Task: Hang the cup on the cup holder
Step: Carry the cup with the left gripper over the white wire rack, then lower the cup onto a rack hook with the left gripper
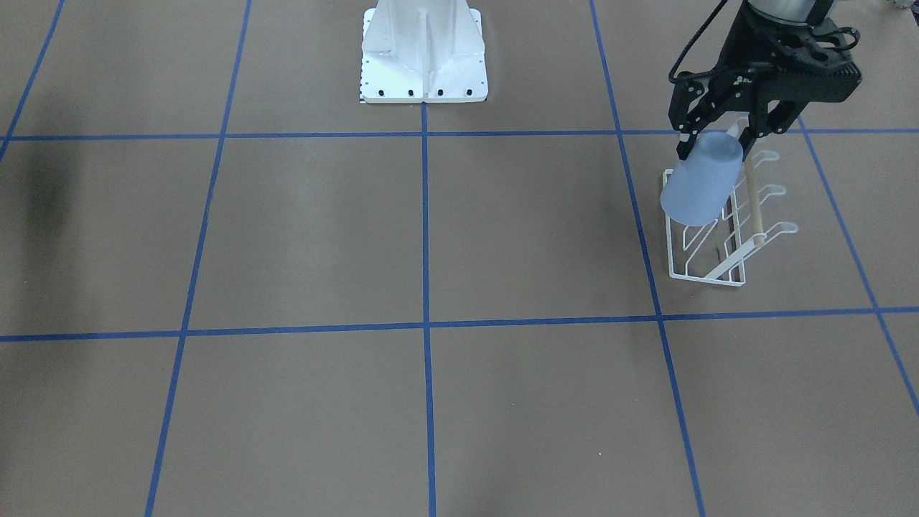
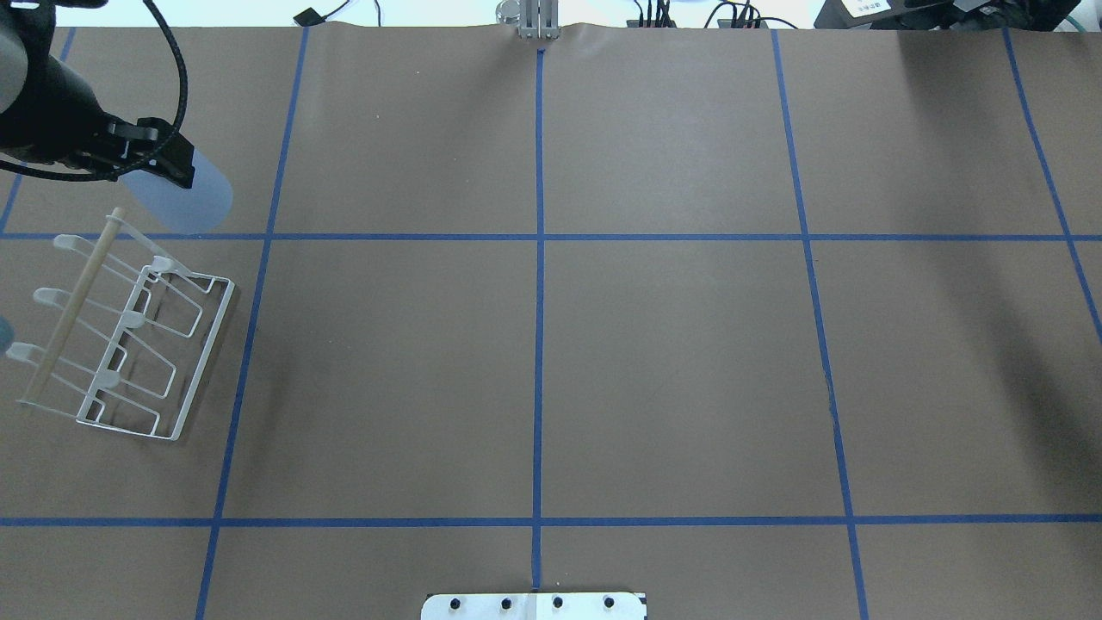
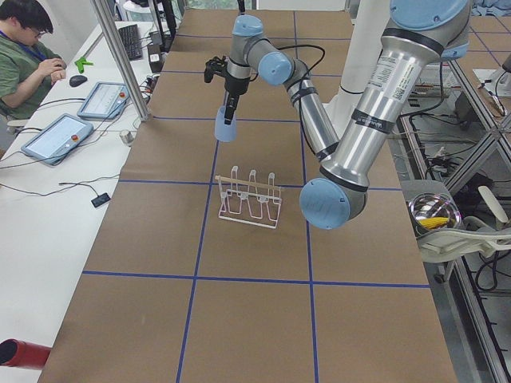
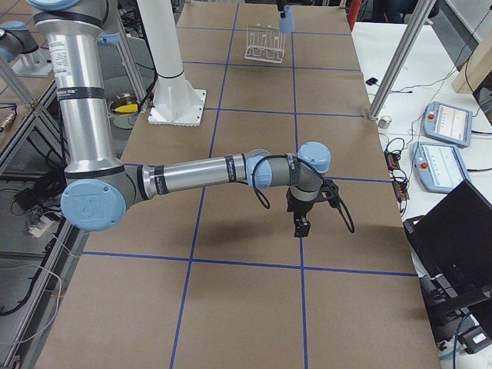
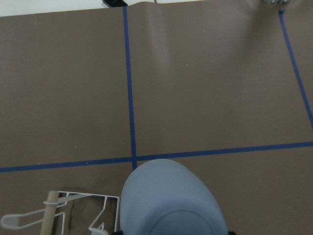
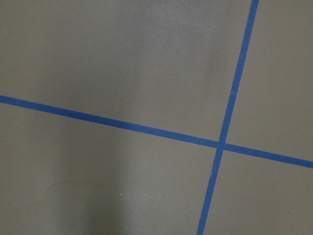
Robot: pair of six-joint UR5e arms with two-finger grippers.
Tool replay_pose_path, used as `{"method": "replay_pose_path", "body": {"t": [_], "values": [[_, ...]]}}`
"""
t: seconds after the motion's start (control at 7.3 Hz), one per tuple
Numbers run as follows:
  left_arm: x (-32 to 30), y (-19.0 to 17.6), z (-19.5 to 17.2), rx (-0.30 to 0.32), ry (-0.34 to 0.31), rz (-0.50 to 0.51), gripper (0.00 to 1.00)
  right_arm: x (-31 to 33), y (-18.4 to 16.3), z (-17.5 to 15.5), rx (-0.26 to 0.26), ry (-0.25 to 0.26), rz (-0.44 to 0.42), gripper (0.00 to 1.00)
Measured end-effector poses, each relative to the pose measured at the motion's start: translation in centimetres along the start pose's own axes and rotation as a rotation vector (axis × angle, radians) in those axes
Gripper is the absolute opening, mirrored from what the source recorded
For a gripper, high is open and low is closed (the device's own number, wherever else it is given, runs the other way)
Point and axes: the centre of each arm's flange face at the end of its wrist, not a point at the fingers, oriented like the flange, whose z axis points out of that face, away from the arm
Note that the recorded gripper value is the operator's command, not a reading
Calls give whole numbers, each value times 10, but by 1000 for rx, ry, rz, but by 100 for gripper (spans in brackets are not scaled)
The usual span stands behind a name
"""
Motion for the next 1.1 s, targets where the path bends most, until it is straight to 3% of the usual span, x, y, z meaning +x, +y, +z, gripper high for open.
{"method": "replay_pose_path", "body": {"t": [0.41,1.1], "values": [[-19,7,25,-109,-60,42,0,1,2,0,2,0,2,100],[-32,-3,62,-176,-99,53,0,-1,-1,-2,8,4,-4,100]]}}
